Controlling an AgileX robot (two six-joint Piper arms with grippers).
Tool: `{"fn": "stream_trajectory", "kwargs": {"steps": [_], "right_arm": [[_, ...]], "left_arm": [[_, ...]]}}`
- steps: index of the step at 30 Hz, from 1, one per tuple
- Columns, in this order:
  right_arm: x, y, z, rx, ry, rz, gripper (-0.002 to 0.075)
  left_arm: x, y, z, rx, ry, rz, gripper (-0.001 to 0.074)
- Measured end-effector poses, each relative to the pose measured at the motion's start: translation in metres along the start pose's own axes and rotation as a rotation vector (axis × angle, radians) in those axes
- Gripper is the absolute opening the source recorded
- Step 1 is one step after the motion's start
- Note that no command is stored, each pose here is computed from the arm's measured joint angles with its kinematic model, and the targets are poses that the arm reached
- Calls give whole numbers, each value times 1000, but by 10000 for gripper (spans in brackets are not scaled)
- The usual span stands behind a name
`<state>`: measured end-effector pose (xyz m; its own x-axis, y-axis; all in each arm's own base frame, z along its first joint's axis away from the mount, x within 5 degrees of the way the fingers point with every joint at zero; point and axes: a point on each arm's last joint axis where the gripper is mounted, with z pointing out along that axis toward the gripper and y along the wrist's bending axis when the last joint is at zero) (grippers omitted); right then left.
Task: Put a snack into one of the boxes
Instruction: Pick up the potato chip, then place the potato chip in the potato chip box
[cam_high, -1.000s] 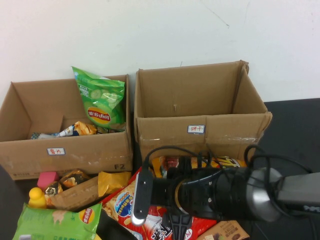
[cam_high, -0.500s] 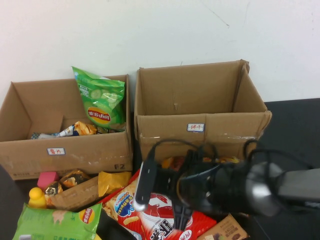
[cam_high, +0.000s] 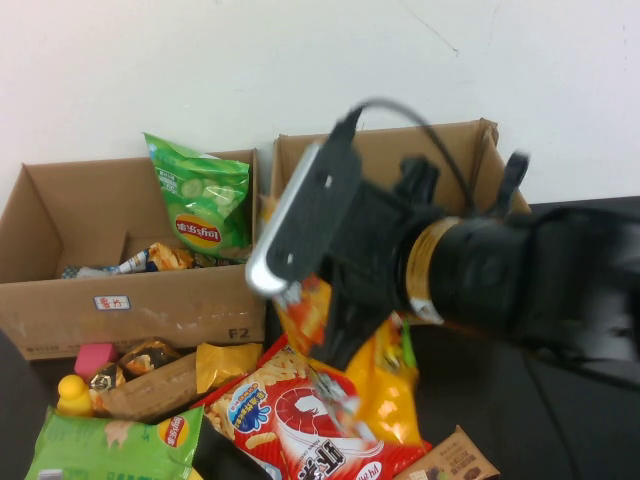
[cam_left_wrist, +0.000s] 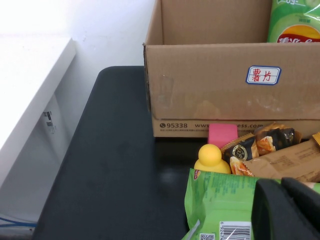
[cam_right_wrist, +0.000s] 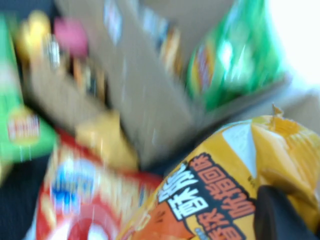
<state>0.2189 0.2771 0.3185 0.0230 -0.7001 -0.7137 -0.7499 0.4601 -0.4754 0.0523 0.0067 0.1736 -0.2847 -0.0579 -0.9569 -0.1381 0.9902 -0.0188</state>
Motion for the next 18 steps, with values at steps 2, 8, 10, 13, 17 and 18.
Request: {"fn": "stream_trajectory", "kwargs": {"steps": [2,8,10,13,17,18], "right_arm": [[-11,-2,-9,-5,-103,4,7],[-37,-18,-6,-5,-350,52,6],[-48,-26,2,1,-409,91,6],[-64,-35,22,3,-486,117,6],[-90,-48,51,14,-609,137,6],[-96,-50,61,19,-632,143,6]], "left_arm": [[0,0,0,0,0,0,-2],[0,0,0,0,0,0,-2],[0,0,0,0,0,0,-2],[0,0,0,0,0,0,-2],[0,0,0,0,0,0,-2],[0,0,0,0,0,0,-2]]}}
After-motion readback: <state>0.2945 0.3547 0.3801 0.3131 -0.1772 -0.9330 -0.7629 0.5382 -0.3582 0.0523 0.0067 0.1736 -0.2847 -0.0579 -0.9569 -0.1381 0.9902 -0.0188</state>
